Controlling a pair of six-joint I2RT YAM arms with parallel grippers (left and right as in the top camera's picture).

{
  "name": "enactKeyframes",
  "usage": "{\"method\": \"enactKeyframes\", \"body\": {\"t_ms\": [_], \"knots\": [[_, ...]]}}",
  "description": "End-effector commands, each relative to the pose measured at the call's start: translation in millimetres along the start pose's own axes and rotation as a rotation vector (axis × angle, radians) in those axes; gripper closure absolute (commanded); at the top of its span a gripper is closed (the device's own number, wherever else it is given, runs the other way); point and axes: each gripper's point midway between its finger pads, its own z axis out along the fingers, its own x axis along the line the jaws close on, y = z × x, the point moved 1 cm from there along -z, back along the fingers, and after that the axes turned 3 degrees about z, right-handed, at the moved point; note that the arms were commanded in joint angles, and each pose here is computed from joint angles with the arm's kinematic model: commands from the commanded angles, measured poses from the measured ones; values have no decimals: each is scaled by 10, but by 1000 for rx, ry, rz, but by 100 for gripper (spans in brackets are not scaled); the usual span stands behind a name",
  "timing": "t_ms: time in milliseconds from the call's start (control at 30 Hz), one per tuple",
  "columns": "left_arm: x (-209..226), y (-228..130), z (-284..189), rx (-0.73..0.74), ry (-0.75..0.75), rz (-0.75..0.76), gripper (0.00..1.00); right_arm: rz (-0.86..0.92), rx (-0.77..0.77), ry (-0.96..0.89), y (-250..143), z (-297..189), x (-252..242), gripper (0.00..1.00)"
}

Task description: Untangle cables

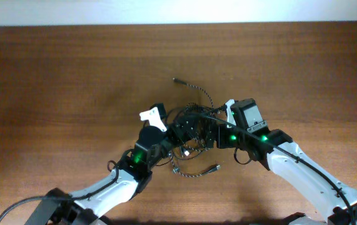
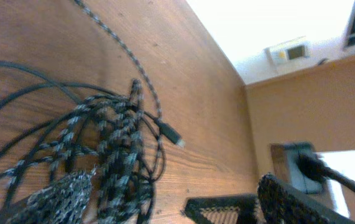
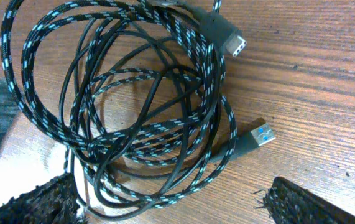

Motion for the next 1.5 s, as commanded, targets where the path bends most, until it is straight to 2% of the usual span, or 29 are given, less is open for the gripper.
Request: {"method": "enactKeyframes", "body": {"t_ms": [0, 33, 100, 133, 167, 267, 300, 367, 400, 433, 467, 500, 567, 600, 667, 700, 733, 767, 867, 933, 967, 1000, 1133, 1233, 1267, 1333, 1400, 1433, 1467], "knots": [[330, 72, 368, -64, 136, 29, 47, -4, 15, -11, -36, -2, -17, 1], [327, 108, 526, -63, 145, 89, 46, -4, 16, -11, -39, -2, -18, 1], [436, 56, 735, -24, 187, 131, 66, -1, 28, -17, -67, -2, -32, 1], [499, 47, 739, -23, 207, 130, 100, -1, 28, -18, -69, -2, -33, 1], [461, 183, 703, -39, 187, 116, 100, -2, 28, -16, -68, -2, -30, 1], [-310, 579, 154, 106, -139, 83, 100, -10, 42, 92, -68, -9, 157, 1], [-604, 764, -82, 71, -232, 113, 100, 0, 37, 157, -34, -22, 273, 1], [-964, 927, -412, -4, -303, 156, 100, 19, 36, 487, 102, -210, 846, 1], [-1013, 1017, -571, -48, -285, 154, 100, -29, -39, 541, 261, -273, 959, 7], [-1048, 1079, -719, -66, -286, 156, 100, -37, -65, 538, 311, -278, 963, 35], [-1124, 1084, -862, -64, -310, 167, 100, -16, -81, 475, 331, -224, 864, 76], [-1234, 1041, -1036, -46, -349, 184, 94, 9, -94, 397, 341, -165, 734, 89], [-1300, 946, -1286, -3, -377, 194, 88, 72, -109, 166, 303, -45, 331, 93], [-1261, 983, -1425, -40, -355, 273, 80, 92, -83, 98, 224, -21, 199, 93], [-1015, 1012, -1558, -77, -244, 389, 50, 107, -45, 51, 122, -7, 104, 93], [-786, 1009, -1581, -63, -157, 346, 11, 111, -28, 55, 87, -6, 108, 93], [-499, 941, -1552, -23, -43, 258, 1, 108, -10, 94, 64, -10, 172, 96], [-188, 841, -1506, 26, 86, 174, 1, 103, 4, 133, 47, -17, 244, 96], [90, 544, -1182, 199, 163, -31, 1, 103, 5, 133, 46, -17, 244, 96], [363, 127, -888, 363, 293, -338, 1, 103, 6, 135, 43, -17, 246, 96], [472, -39, -778, 406, 361, -483, 12, 104, 6, 135, 43, -17, 248, 96], [513, -110, -600, 424, 366, -533, 22, 104, 8, 136, 39, -17, 248, 96], [382, -38, 20, 361, 219, -613, 13, 104, 20, 150, 20, -21, 271, 95], [377, -127, 78, 354, 265, -829, 14, 104, 19, 150, 22, -21, 270, 95], [343, -195, 102, 351, 276, -832, 17, 104, 19, 150, 20, -21, 270, 95], [319, -264, 126, 339, 294, -836, 29, 105, 22, 148, 15, -20, 267, 95], [429, -307, 148, 253, 365, -793, 86, 105, 23, 147, 12, -20, 265, 95], [461, -341, 146, 231, 392, -776, 97, 105, 23, 147, 11, -19, 264, 95], [459, -375, 148, 227, 401, -764, 100, 105, 23, 146, 11, -20, 264, 95]]}}
